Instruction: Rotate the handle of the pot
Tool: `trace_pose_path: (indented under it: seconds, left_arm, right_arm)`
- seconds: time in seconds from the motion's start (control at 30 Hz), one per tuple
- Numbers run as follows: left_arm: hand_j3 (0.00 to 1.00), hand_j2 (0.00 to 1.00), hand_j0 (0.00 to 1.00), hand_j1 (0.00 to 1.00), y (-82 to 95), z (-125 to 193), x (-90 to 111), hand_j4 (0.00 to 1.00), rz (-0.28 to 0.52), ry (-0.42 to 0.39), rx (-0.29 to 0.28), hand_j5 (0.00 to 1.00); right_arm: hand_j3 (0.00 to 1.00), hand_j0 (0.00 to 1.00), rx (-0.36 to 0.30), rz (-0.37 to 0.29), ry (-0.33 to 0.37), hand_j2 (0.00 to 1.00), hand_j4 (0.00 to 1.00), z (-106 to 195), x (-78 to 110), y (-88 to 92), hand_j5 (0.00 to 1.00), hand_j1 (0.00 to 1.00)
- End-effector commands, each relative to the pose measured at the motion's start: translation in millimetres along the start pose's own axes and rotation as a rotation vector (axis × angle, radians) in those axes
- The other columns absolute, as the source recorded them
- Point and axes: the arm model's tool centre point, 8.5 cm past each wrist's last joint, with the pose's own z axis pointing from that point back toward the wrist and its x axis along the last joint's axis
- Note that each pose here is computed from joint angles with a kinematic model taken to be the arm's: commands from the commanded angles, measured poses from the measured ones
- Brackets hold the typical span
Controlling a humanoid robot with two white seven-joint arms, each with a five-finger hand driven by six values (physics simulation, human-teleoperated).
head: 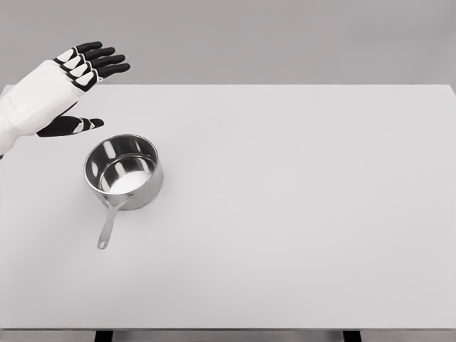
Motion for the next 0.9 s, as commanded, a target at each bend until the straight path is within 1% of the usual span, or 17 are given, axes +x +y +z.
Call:
trace_pose_path:
  seconds: [0.0, 0.1, 0.2, 0.23, 0.3, 0.33, 0.37, 0.4, 0.5, 0.57, 0.6, 0.63, 0.67, 0.7, 0.77, 0.87]
  left_arm:
    - [1.00, 1.00, 1.00, 1.00, 1.1, 0, 0, 1.00, 0.003, -0.001, 0.003, 1.00]
    - [1.00, 1.00, 1.00, 1.00, 2.0, 0, 0, 1.00, 0.003, 0.000, 0.008, 1.00]
    - [1.00, 1.00, 1.00, 1.00, 3.7, -1, 2, 1.00, 0.002, -0.008, 0.013, 1.00]
    - [1.00, 1.00, 1.00, 1.00, 6.8, -5, 10, 1.00, -0.002, -0.035, 0.019, 1.00]
    - [1.00, 1.00, 1.00, 1.00, 10.4, -12, 24, 1.00, -0.003, -0.082, 0.032, 1.00]
    - [1.00, 1.00, 1.00, 1.00, 11.4, -14, 30, 1.00, -0.003, -0.100, 0.036, 1.00]
    - [1.00, 1.00, 1.00, 1.00, 9.9, -15, 35, 1.00, 0.001, -0.113, 0.028, 1.00]
    - [1.00, 1.00, 1.00, 1.00, 6.7, -15, 36, 1.00, 0.005, -0.115, 0.010, 1.00]
    - [1.00, 1.00, 1.00, 1.00, 2.1, -15, 38, 1.00, 0.015, -0.116, -0.003, 1.00]
    - [1.00, 1.00, 1.00, 1.00, -7.1, -16, 42, 1.00, 0.027, -0.125, -0.043, 1.00]
    - [1.00, 1.00, 1.00, 1.00, -16.4, -17, 46, 1.00, 0.044, -0.138, -0.071, 1.00]
    - [1.00, 1.00, 1.00, 1.00, -32.5, -23, 57, 1.00, 0.074, -0.164, -0.090, 1.00]
    - [1.00, 1.00, 1.00, 1.00, -41.7, -27, 63, 1.00, 0.068, -0.178, -0.102, 1.00]
    - [1.00, 1.00, 1.00, 1.00, -46.5, -30, 67, 1.00, 0.054, -0.185, -0.104, 1.00]
    - [1.00, 1.00, 1.00, 1.00, -49.2, -32, 69, 1.00, 0.058, -0.189, -0.101, 1.00]
    - [1.00, 1.00, 1.00, 1.00, -68.9, -32, 83, 1.00, 0.098, -0.224, -0.148, 1.00]
  right_arm:
    - [1.00, 1.00, 0.000, -0.009, 0.003, 1.00, 1.00, 0, -0.1, 0.1, 1.00, 1.00]
    - [1.00, 1.00, 0.000, -0.002, 0.004, 1.00, 1.00, 0, -1.4, -0.2, 1.00, 1.00]
    - [1.00, 1.00, 0.000, -0.010, -0.006, 1.00, 1.00, 0, 2.7, 0.4, 1.00, 1.00]
    - [1.00, 1.00, 0.001, -0.010, -0.010, 1.00, 1.00, -1, 4.2, 0.6, 1.00, 1.00]
    - [1.00, 1.00, 0.000, -0.005, 0.001, 1.00, 1.00, 0, 0.1, 0.1, 1.00, 1.00]
    - [1.00, 1.00, 0.001, -0.007, 0.000, 1.00, 1.00, 0, 1.0, 0.3, 1.00, 1.00]
    - [1.00, 1.00, 0.001, -0.009, -0.007, 1.00, 1.00, 0, 3.2, 0.5, 1.00, 1.00]
    - [1.00, 1.00, -0.001, -0.009, -0.007, 1.00, 1.00, 0, 3.2, 0.4, 1.00, 1.00]
    - [1.00, 1.00, 0.001, -0.007, -0.006, 1.00, 1.00, 0, 2.3, 0.3, 1.00, 1.00]
    - [1.00, 1.00, 0.001, -0.007, -0.006, 1.00, 1.00, 0, 2.2, 0.3, 1.00, 1.00]
    - [1.00, 1.00, 0.001, -0.008, -0.007, 1.00, 1.00, -1, 3.2, 0.5, 1.00, 1.00]
    - [1.00, 1.00, 0.001, -0.008, -0.007, 1.00, 1.00, -1, 3.2, 0.5, 1.00, 1.00]
    - [1.00, 1.00, 0.001, -0.007, -0.006, 1.00, 1.00, 0, 2.2, 0.3, 1.00, 1.00]
    - [1.00, 1.00, 0.001, -0.007, -0.006, 1.00, 1.00, 0, 2.2, 0.3, 1.00, 1.00]
    - [1.00, 1.00, 0.001, -0.009, -0.005, 1.00, 1.00, 0, 3.0, 0.5, 1.00, 1.00]
    - [1.00, 1.00, 0.001, -0.007, -0.004, 1.00, 1.00, 0, 2.1, 0.3, 1.00, 1.00]
